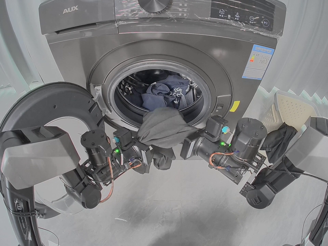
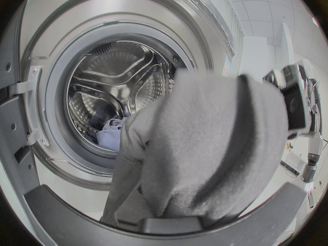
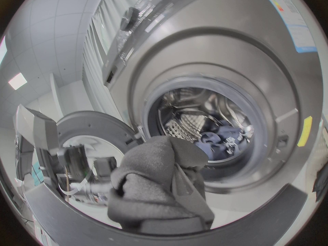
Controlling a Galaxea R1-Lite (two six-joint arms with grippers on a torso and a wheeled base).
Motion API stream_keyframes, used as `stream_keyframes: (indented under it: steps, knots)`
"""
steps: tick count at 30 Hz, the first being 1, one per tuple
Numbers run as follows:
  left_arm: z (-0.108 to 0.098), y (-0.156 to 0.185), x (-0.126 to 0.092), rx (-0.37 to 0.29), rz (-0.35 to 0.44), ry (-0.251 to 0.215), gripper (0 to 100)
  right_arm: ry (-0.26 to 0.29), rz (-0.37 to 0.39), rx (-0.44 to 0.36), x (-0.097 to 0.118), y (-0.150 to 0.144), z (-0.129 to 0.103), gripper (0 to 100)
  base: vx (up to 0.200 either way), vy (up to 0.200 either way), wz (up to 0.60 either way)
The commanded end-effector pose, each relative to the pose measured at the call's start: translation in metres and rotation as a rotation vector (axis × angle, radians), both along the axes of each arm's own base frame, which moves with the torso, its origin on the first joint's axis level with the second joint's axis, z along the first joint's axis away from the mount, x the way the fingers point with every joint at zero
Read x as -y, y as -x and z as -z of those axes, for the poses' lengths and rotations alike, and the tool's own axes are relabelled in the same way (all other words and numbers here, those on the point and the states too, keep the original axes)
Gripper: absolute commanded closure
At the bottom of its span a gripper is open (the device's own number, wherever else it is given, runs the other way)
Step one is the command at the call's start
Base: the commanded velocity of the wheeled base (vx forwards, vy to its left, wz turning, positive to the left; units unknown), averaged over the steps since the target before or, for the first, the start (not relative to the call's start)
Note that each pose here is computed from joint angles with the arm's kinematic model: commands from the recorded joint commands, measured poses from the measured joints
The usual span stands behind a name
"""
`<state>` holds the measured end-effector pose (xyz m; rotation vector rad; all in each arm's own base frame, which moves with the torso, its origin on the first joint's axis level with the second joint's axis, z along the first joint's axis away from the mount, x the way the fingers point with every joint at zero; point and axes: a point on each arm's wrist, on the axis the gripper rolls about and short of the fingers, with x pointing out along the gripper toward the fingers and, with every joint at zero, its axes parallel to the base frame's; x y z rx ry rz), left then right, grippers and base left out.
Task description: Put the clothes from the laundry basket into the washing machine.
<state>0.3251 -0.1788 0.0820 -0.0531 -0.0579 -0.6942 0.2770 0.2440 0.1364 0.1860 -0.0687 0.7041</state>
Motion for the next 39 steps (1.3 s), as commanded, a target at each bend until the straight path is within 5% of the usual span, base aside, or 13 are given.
stream_keyframes:
  steps: [1, 6, 13, 14, 16, 20, 24, 27, 31, 39]
  knots:
    - [-0.025, 0.014, -0.006, 0.043, 0.003, 0.03, 100, 0.062, 0.02, -0.08, 0.018, 0.008, 0.022, 100, 0.0, 0.0, 0.0]
    - [-0.048, 0.032, -0.012, 0.067, 0.022, 0.068, 100, 0.108, 0.001, -0.112, 0.014, 0.011, 0.038, 100, 0.0, 0.0, 0.0]
    - [-0.047, 0.037, -0.013, 0.053, 0.025, 0.064, 100, 0.104, -0.031, -0.099, 0.004, 0.014, 0.038, 100, 0.0, 0.0, 0.0]
    - [-0.047, 0.037, -0.013, 0.052, 0.025, 0.064, 100, 0.098, -0.037, -0.094, 0.003, 0.016, 0.036, 0, 0.0, 0.0, 0.0]
    - [-0.05, 0.039, -0.014, 0.06, 0.021, 0.067, 100, 0.087, -0.049, -0.085, 0.004, 0.023, 0.028, 0, 0.0, 0.0, 0.0]
    - [-0.06, 0.048, -0.018, 0.084, -0.002, 0.078, 100, 0.15, -0.09, -0.11, 0.023, 0.05, 0.028, 0, 0.0, 0.0, 0.0]
    - [-0.068, 0.068, -0.019, 0.077, -0.029, 0.093, 100, 0.238, -0.309, -0.111, 0.04, 0.101, 0.032, 0, 0.0, 0.0, 0.0]
    - [-0.062, 0.074, -0.021, 0.056, -0.023, 0.07, 100, 0.247, -0.349, -0.122, 0.043, 0.116, 0.037, 0, 0.0, 0.0, 0.0]
    - [-0.059, 0.074, -0.019, 0.05, -0.019, 0.06, 100, 0.224, -0.336, -0.108, 0.052, 0.117, 0.034, 0, 0.0, 0.0, 0.0]
    - [-0.056, 0.073, -0.025, 0.04, -0.036, 0.051, 100, 0.276, -0.177, -0.173, 0.085, 0.095, 0.048, 0, 0.0, 0.0, 0.0]
